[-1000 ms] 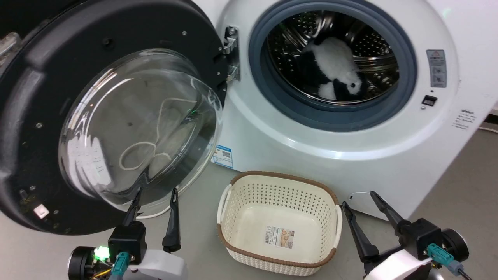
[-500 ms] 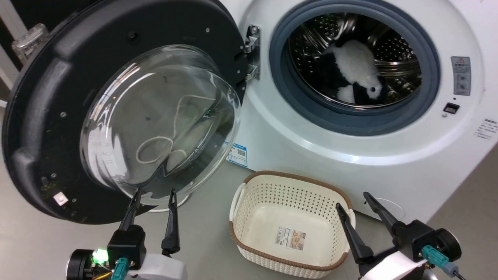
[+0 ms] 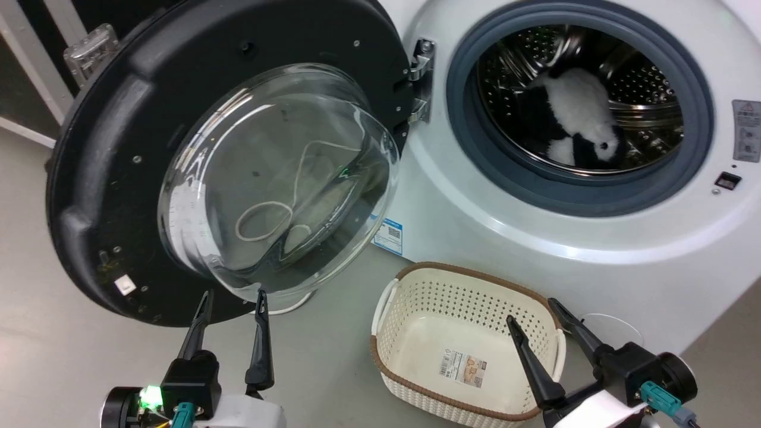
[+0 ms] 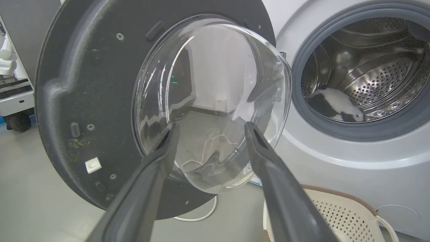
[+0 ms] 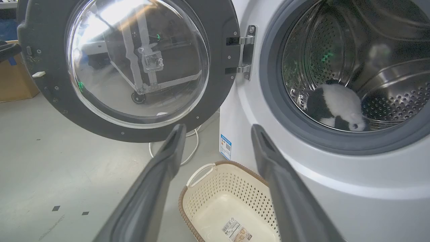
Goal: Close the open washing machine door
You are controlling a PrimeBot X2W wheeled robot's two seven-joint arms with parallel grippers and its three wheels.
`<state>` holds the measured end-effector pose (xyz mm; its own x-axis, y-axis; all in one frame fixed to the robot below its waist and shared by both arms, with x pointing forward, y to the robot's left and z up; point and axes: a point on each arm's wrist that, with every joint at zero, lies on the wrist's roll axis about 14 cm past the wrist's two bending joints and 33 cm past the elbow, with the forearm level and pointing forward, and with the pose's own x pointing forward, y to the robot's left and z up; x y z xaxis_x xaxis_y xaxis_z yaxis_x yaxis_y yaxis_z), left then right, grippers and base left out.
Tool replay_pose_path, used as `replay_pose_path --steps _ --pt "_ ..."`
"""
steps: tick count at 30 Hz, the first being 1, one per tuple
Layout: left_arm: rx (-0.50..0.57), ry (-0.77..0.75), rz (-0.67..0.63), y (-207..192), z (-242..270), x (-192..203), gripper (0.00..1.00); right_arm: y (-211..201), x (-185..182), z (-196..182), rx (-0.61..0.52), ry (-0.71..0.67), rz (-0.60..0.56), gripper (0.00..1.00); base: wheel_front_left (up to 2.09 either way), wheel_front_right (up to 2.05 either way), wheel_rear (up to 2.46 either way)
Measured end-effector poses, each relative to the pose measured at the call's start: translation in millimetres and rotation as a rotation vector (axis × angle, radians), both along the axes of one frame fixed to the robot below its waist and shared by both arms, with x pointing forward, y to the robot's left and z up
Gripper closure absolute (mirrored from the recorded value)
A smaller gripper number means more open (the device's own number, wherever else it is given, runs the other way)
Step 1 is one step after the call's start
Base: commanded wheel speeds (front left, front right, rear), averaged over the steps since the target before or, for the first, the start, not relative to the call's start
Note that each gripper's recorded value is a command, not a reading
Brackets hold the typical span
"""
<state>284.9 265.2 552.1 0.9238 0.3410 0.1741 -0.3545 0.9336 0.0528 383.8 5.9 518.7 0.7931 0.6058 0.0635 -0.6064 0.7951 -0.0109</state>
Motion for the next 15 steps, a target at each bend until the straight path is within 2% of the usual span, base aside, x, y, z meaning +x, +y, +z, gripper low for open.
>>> replay_pose_path --steps 8,9,10,11,15 --pt "-0.003 -0.019 0.041 8.5 2.4 -10.4 0.0 11.6 -2.1 -1.8 0.0 -0.002 0.039 0.0 0.0 0.0 0.0" --pt "-0.007 -0.018 0.042 8.7 1.4 -11.8 0.07 13.0 -2.3 -1.6 0.004 -0.002 0.044 0.0 0.0 0.0 0.0" --pt "-0.013 -0.016 0.045 9.2 0.0 -13.3 0.63 14.4 -2.6 -1.5 0.005 -0.002 0.049 0.0 0.0 0.0 0.0" --pt "-0.015 -0.016 0.046 9.2 -0.9 -14.7 1.0 15.8 -3.0 -1.4 0.006 -0.004 0.054 0.0 0.0 0.0 0.0" --pt "-0.027 -0.035 0.054 11.4 2.1 -19.2 1.0 21.8 -4.1 -2.3 0.006 -0.005 0.074 0.0 0.0 0.0 0.0"
